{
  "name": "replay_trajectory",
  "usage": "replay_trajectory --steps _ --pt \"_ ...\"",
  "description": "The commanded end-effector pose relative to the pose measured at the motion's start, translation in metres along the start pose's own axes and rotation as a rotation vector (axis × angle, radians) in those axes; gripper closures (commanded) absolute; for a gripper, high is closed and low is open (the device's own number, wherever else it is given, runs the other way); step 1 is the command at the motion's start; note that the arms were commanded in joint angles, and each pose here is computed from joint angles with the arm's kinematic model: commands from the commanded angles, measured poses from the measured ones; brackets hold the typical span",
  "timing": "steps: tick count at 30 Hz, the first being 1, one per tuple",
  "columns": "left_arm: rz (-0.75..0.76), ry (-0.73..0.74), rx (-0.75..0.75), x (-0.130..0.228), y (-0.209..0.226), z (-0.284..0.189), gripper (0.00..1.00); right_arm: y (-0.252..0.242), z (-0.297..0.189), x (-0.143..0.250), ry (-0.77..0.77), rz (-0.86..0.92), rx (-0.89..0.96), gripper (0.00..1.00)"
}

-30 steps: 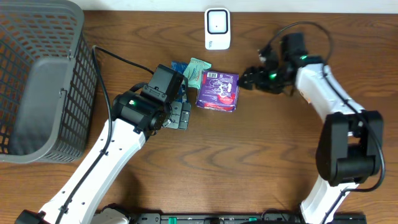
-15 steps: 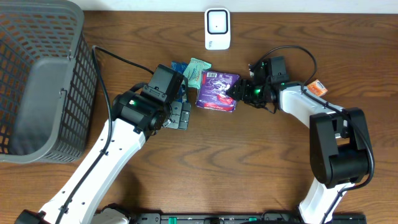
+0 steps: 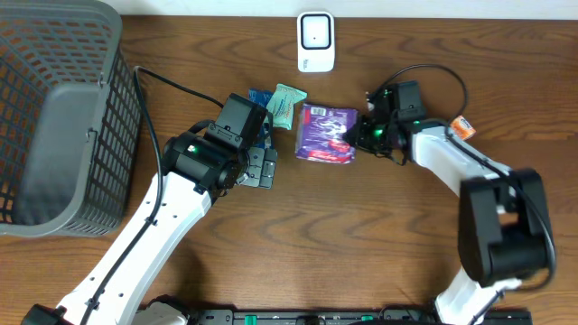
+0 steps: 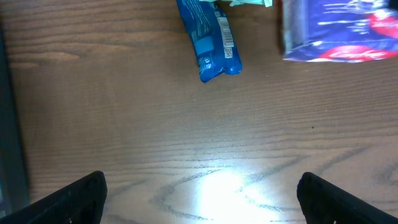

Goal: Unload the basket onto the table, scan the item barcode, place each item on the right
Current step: 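Grasp the purple Carefree box with the right gripper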

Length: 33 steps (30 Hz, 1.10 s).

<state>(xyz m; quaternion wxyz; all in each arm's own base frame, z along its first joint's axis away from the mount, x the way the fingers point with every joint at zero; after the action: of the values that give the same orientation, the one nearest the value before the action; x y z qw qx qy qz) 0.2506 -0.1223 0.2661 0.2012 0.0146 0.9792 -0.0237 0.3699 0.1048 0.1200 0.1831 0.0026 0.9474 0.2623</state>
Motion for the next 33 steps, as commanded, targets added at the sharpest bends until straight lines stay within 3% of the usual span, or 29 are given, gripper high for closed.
replay_trajectory --steps 1,7,9,13,19,23,28,33 --pt "0.001 0.004 -0.008 0.0 0.001 0.001 0.02 0.012 -0.059 -0.022 -0.181 -0.161 0.273 0.99" --pt "0.001 0.004 -0.008 0.0 0.001 0.001 0.02 0.024 -0.114 -0.014 -0.29 -0.302 0.84 0.99" --pt "0.001 0.004 -0.008 0.0 0.001 0.001 0.02 0.021 -0.115 -0.006 -0.263 -0.334 1.065 0.99" --pt "0.001 0.004 -0.008 0.0 0.001 0.001 0.02 0.012 -0.1 0.0 -0.199 -0.381 1.275 0.99" --pt "0.001 0.004 -0.008 0.0 0.001 0.001 0.02 0.004 -0.039 0.018 -0.022 -0.489 1.276 0.99" --pt "0.001 0.004 -0.008 0.0 0.001 0.001 0.02 0.031 -0.006 0.037 0.006 -0.595 1.171 0.99" --pt "0.001 0.004 -0.008 0.0 0.001 0.001 0.02 0.071 0.003 0.035 -0.035 -0.637 1.015 0.63" --pt "0.001 0.004 -0.008 0.0 0.001 0.001 0.02 0.103 -0.017 0.002 -0.029 -0.523 0.773 0.53"
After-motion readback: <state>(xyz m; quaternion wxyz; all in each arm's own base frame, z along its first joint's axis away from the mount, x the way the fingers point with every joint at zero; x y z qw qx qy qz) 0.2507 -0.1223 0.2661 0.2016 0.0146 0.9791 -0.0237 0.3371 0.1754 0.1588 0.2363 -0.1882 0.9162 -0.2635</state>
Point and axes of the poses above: each gripper's point midway between its finger pads, its own z axis out along the fingers, its own y axis along the line the jaws close on, x = y × z, the point moved 10 cm from there along -z, back along the fingers, and after that the axes turned 9 degrees about -z, right-handed, at the moved point
